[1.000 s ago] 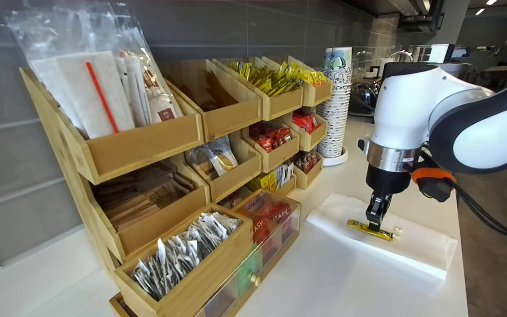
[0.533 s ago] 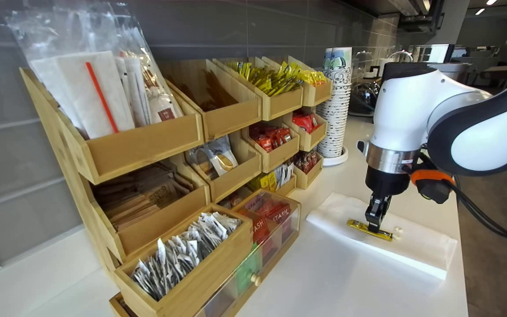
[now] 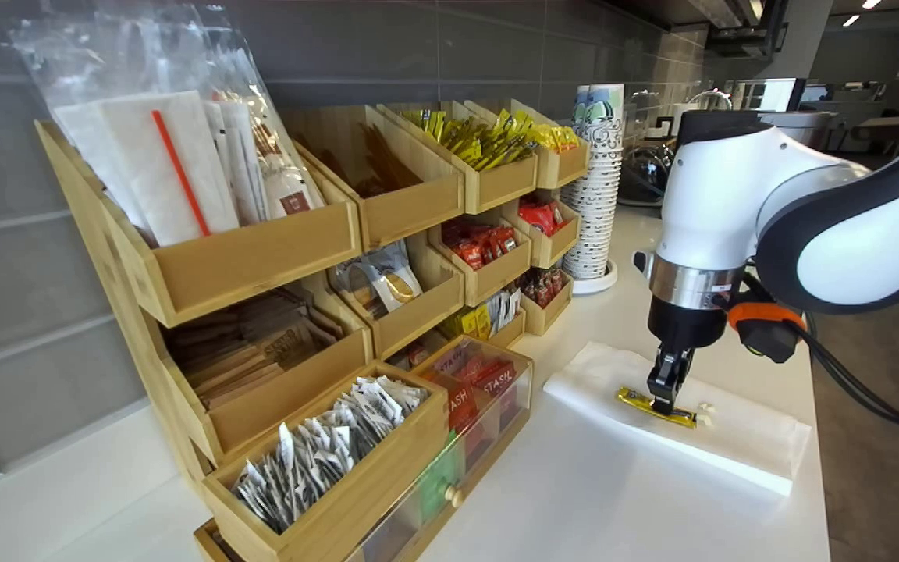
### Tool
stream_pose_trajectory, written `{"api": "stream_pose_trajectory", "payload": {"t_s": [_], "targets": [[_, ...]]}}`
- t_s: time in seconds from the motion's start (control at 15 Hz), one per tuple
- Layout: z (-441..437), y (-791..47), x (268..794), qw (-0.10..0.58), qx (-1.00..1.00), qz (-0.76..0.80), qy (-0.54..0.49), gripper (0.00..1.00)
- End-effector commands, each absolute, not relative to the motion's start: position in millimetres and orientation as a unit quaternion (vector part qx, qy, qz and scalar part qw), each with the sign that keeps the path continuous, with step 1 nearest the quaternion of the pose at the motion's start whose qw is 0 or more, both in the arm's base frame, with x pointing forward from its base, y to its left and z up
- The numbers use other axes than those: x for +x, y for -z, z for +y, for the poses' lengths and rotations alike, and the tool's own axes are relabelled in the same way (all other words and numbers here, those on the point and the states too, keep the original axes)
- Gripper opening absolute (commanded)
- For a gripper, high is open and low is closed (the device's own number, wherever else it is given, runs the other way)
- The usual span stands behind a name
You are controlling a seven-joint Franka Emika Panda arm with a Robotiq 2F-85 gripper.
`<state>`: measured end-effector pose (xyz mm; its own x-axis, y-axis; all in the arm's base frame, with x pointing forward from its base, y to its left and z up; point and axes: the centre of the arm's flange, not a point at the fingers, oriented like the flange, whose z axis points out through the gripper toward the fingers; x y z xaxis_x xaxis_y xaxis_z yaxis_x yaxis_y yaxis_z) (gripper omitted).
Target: Press down twice on the yellow snack.
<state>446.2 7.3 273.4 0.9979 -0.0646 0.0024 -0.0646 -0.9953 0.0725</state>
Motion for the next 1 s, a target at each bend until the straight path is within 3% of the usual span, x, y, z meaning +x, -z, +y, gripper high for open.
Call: {"api": "stream_pose_trajectory", "payload": {"t_s": [0.0,0.93], "targets": [[5,-259,441,0.03,0.999,-0.035,0.005,0.0],[5,-275,442,0.037,0.999,-0.036,-0.004,0.0]]}}
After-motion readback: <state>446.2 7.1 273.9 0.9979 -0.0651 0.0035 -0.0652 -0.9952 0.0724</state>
